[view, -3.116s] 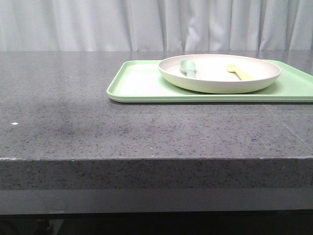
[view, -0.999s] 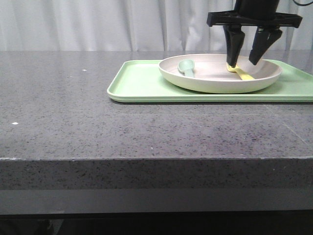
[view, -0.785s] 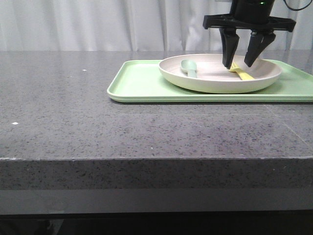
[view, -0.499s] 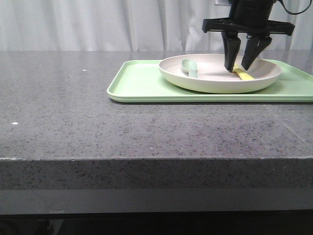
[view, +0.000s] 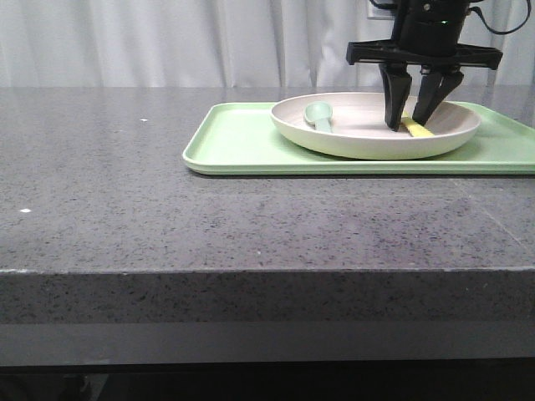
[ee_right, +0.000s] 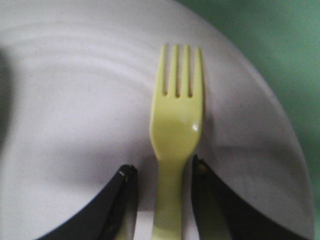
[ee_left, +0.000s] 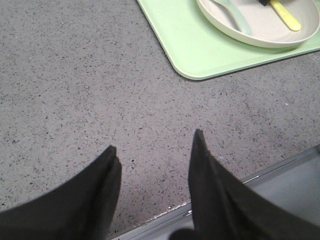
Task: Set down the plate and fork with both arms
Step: 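Close the right gripper on the yellow fork handle, then lift the fork out of the plate and move it beside the plate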
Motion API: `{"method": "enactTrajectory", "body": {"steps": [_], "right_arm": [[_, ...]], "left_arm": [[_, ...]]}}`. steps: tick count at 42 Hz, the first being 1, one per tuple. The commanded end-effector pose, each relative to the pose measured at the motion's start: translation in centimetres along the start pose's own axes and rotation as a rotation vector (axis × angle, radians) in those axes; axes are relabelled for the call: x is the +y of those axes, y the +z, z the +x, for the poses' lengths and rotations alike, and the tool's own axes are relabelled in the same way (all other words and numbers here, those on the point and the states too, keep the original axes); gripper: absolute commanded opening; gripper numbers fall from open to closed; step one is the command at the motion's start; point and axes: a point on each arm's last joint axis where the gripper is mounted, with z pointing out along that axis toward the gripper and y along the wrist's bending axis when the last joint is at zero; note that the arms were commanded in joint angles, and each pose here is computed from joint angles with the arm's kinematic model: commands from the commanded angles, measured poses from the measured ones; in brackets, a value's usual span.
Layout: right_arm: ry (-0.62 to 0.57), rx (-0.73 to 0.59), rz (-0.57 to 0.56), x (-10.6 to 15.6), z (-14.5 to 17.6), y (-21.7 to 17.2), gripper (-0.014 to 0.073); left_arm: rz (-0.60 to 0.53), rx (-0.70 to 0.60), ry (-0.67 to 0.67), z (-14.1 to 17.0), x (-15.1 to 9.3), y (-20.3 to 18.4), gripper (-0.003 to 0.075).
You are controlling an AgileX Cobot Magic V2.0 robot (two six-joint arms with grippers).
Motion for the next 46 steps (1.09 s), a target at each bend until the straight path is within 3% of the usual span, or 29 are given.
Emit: {"method": "enactTrajectory", "body": {"steps": [1,10,23,36,46], "right_arm": [[0.003,0.013,0.007,-0.3,0.4,-3.2,0.0236],[0.003,0.012,0.005,-0.3,0.4,-3.3,0.0127],[-0.005,-0.031,-0.003,-0.3,0.5,-5.4,0.0128],[-0.053,-0.133,-0.018,-0.4,1.2,-10.4,0.0128],[0.002,-0.224,0.002,-3.5,2.1,-15.1,0.0128]], "left_arm": [[0.0,-0.102,-0.013,-1.3,-0.1,-0.7,0.0323],[0.0,-0.102,-0.013,-1.3,-0.1,-0.7,0.0323],[0.0,-0.102,-0.013,-1.3,-0.1,-0.7,0.0323],[0.0,-0.102,-0.013,-1.3,-0.1,-0.7,0.0323],[0.0,-0.101,-0.013,-1.3,-0.1,-0.7,0.0309]]}}
